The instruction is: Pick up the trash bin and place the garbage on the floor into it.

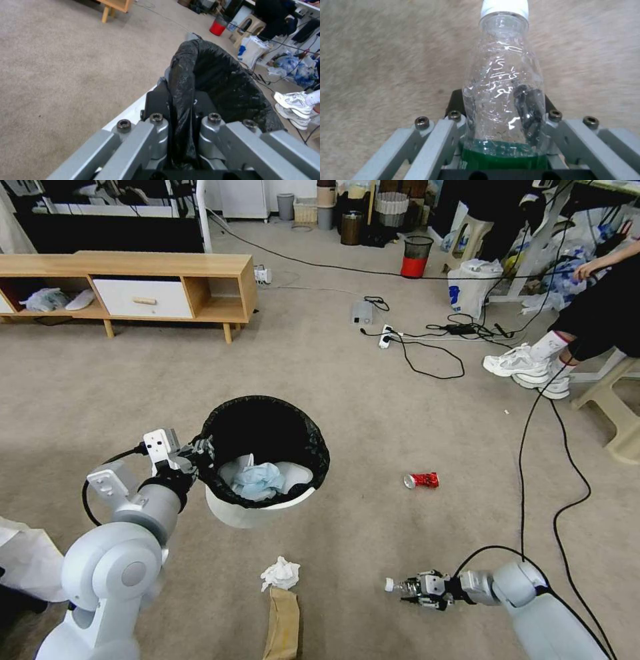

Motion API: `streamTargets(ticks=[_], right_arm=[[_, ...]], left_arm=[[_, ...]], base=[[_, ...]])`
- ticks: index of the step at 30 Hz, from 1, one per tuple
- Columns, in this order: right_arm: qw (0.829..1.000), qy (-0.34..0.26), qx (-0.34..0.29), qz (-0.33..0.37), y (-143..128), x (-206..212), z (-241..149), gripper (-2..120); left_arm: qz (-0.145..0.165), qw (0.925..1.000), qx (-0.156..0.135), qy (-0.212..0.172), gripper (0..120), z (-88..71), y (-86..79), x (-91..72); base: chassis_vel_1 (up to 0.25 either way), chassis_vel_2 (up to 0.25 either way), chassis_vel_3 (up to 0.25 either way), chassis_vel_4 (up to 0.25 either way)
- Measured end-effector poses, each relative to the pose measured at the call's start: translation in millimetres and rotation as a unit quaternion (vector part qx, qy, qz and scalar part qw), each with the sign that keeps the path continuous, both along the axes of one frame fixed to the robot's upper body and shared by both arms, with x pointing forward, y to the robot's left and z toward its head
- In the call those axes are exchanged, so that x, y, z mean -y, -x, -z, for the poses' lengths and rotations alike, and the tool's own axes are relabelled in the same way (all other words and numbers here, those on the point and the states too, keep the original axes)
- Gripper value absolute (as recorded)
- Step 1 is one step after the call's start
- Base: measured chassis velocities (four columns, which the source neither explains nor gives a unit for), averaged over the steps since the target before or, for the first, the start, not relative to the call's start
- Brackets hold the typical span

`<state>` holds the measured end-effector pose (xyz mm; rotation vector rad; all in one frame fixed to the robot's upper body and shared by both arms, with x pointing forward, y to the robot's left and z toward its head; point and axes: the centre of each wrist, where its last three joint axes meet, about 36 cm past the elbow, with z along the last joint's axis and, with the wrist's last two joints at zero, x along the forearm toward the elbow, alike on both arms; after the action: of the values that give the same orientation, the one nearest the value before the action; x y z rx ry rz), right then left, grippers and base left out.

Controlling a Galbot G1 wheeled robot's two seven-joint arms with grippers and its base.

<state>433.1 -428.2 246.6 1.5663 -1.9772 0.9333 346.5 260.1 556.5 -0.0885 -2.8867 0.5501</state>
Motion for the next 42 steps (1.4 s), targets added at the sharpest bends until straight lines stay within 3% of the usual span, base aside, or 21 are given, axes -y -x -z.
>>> streamTargets(ticks=[14, 20, 26, 31, 37, 42], right_arm=[[0.992, -0.06, 0.1, 0.043, -5.4, 27.4, -66.2, 26], [0.98, -0.123, 0.136, 0.072, 1.0, 27.5, -96.6, 26], [0.96, -0.183, 0.189, 0.093, 7.8, 18.8, -137.5, 26], [0.925, -0.261, 0.255, 0.104, 13.4, -7.4, -196.9, 26], [0.895, -0.336, 0.271, 0.11, 15.9, -35.5, -238.5, 26], [0.881, -0.371, 0.277, 0.101, 12.1, -51.2, -267.3, 26]], left_arm=[[0.002, 1.0, 0.001, -0.004, 7, -1.4, 0.5, 0.5], [0.002, 1.0, -0.002, -0.007, 7, -1.3, 0.5, -1.2], [0.004, 0.9999, -0.004, -0.009, 7, -2.5, 2.1, -3.1], [0.006, 0.9999, -0.007, -0.014, 7, -2.2, 4.2, -4.1], [0.009, 0.9998, -0.013, -0.015, 7, 0.3, 5.7, -4.1], [0.022, 0.9996, -0.008, -0.013, 7, 1.4, 5.2, -3.3]], base=[[0.0, 0.0, 0.0, 0.0], [0.0, 0.0, 0.0, 0.0], [0.0, 0.0, 0.0, 0.0], [0.0, 0.0, 0.0, 0.0], [0.0, 0.0, 0.0, 0.0], [0.0, 0.0, 0.0, 0.0]])
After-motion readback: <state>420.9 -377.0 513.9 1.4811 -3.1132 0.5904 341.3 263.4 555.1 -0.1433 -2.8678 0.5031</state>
